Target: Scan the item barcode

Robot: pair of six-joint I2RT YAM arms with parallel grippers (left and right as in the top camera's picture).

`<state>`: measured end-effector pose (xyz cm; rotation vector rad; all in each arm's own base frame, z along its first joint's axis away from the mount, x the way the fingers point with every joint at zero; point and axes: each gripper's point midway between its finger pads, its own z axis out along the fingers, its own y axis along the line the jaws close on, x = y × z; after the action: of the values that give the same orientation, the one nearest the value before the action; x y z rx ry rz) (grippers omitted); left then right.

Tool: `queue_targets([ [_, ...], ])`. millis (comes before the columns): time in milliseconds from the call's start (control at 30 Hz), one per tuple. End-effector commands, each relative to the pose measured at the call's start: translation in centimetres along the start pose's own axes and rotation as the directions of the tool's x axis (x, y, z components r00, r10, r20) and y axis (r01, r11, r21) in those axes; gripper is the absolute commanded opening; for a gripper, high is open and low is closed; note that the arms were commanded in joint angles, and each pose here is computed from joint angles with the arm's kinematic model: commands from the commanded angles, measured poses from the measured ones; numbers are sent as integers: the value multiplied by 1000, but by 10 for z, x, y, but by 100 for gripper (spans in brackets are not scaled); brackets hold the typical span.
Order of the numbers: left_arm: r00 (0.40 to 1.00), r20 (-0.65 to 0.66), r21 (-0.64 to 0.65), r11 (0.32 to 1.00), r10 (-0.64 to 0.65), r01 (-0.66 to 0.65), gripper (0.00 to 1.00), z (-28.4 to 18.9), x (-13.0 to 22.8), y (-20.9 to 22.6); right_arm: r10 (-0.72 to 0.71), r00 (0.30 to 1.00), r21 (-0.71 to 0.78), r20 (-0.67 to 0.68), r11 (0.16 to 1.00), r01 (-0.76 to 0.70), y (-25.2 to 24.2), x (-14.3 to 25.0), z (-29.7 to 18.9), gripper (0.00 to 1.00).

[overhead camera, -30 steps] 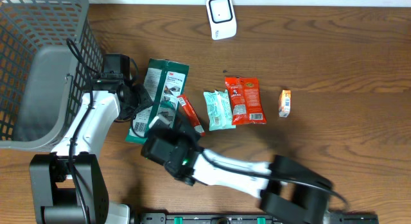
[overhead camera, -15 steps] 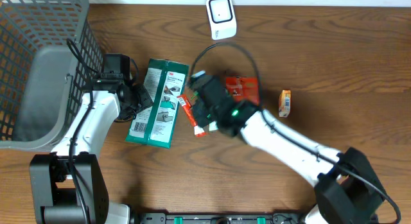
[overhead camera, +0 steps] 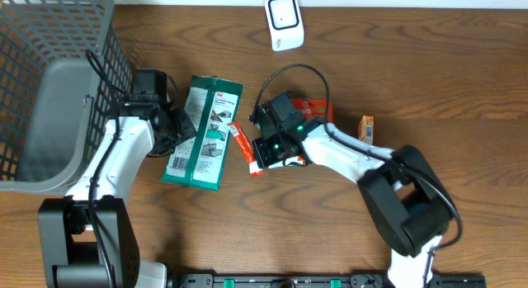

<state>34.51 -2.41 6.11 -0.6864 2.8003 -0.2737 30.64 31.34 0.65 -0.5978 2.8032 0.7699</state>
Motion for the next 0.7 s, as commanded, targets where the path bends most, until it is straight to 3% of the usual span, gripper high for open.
queue_targets([
  [0,1000,-18,-14,1000,-13,12,53,4,4,5,14,998,-27,-56,1000,-15,3,15,14,1],
  [367,1000,-18,-13,1000,-12,12,53,4,4,5,-42,994,-72,101,996,50,31,-24,-32,1],
  [667,1000,-19,-14,1000,-12,12,53,4,4,5,-68,996,-60,50,996,70,37,-7,-10,1],
])
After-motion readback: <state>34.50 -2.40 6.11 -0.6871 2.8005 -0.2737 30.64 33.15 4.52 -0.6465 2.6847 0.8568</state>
